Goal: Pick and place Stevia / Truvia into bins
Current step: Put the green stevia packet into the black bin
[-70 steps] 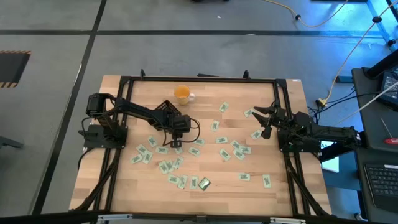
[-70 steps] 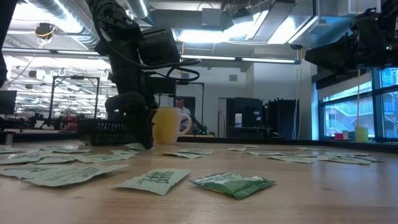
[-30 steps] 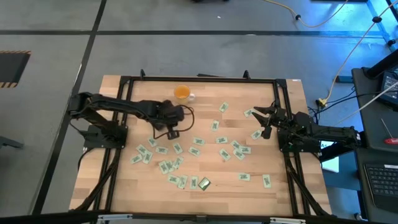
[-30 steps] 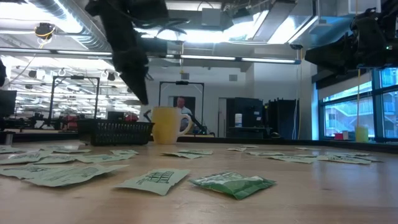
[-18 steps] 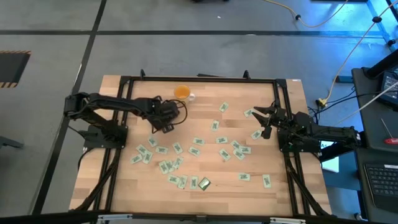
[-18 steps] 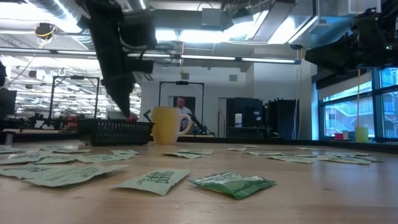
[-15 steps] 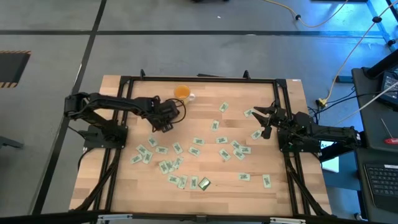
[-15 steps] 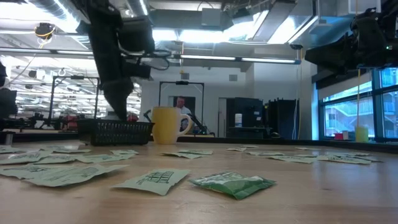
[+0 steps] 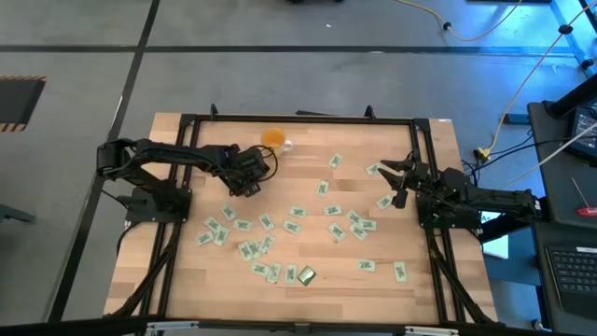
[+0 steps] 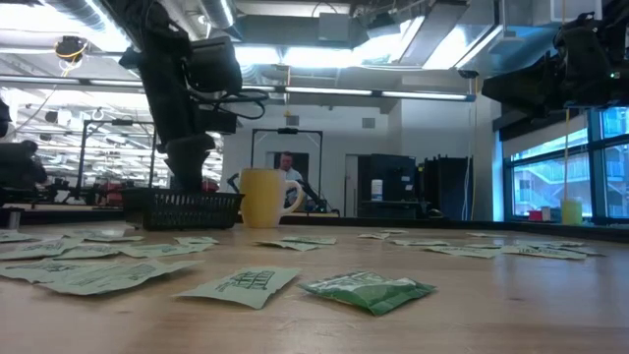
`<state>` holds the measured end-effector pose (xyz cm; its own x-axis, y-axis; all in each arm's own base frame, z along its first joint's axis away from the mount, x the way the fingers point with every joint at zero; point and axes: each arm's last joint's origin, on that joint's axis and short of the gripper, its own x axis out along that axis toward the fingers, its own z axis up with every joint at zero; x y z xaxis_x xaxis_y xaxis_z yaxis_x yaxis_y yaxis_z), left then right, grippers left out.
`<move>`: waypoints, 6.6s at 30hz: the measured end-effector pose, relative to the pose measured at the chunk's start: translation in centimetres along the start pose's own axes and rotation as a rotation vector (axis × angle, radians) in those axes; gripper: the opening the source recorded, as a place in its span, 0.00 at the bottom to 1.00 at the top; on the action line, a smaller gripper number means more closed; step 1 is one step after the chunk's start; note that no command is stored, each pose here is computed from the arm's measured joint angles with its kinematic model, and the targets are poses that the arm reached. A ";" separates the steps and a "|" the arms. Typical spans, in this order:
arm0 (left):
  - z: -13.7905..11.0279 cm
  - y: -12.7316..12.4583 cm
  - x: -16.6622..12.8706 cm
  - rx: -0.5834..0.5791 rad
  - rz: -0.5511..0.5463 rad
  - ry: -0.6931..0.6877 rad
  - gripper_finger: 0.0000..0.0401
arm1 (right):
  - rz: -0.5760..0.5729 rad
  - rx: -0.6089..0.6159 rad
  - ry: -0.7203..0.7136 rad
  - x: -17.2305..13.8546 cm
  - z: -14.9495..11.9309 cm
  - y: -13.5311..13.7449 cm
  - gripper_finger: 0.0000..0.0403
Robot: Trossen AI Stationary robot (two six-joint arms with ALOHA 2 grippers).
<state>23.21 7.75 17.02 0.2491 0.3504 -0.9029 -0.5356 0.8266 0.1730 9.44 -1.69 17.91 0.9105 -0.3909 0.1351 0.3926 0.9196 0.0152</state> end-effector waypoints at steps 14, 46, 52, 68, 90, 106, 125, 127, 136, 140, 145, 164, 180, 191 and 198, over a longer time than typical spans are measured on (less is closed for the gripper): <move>0.2 0.0 -0.3 0.006 0.004 0.010 0.13 | 0.000 -0.001 0.000 0.0 0.0 0.0 0.33; -5.2 -4.2 -7.8 -0.329 -0.047 0.335 0.13 | -0.001 0.014 -0.035 0.0 0.4 0.0 0.33; -7.2 -4.5 -6.5 -0.405 0.029 0.358 0.12 | -0.001 0.014 -0.035 0.0 0.3 0.0 0.33; -9.6 -4.9 -3.1 -0.449 -0.016 0.318 0.10 | -0.001 0.011 -0.035 0.0 0.3 0.0 0.33; -9.8 -5.6 -1.2 -0.417 0.044 0.341 0.18 | -0.001 0.010 -0.034 0.0 0.3 0.0 0.33; -9.2 -6.4 -1.0 -0.467 -0.076 0.342 0.16 | -0.001 0.010 -0.034 0.0 0.3 0.0 0.33; -9.0 -6.6 -0.9 -0.492 -0.095 0.313 0.07 | -0.001 0.010 -0.034 0.0 0.3 0.0 0.33; -9.0 -6.6 -0.9 -0.480 -0.090 0.306 0.05 | -0.001 0.010 -0.034 0.0 0.3 0.0 0.33; -8.4 -6.4 -2.2 -0.404 -0.122 0.313 0.01 | -0.001 0.010 -0.034 0.0 0.3 0.0 0.33; -7.2 -6.3 -4.2 -0.375 -0.126 0.290 0.01 | -0.001 0.010 -0.034 0.0 0.3 0.0 0.33; -5.7 -5.9 -6.7 -0.341 -0.107 0.251 0.01 | -0.001 0.010 -0.034 0.0 0.3 0.0 0.33; -1.9 -2.6 -6.1 -0.367 0.208 0.048 0.01 | -0.001 0.010 -0.034 0.0 0.3 0.0 0.33; -0.6 -3.0 -2.2 -0.272 0.204 0.141 0.02 | -0.001 0.010 -0.034 0.0 0.3 0.0 0.33; -0.5 -3.0 -2.2 -0.271 0.218 0.142 0.15 | -0.001 0.008 -0.035 0.0 0.4 0.0 0.33; 0.5 -3.4 -4.5 -0.254 0.159 0.184 0.19 | -0.004 -0.048 -0.063 0.0 0.6 0.0 0.33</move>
<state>24.35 3.56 20.69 0.0091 0.3610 -0.9325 -0.7454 0.6241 0.2343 9.33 -1.68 18.54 0.8992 -0.3903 0.1976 0.4038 0.9143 -0.0317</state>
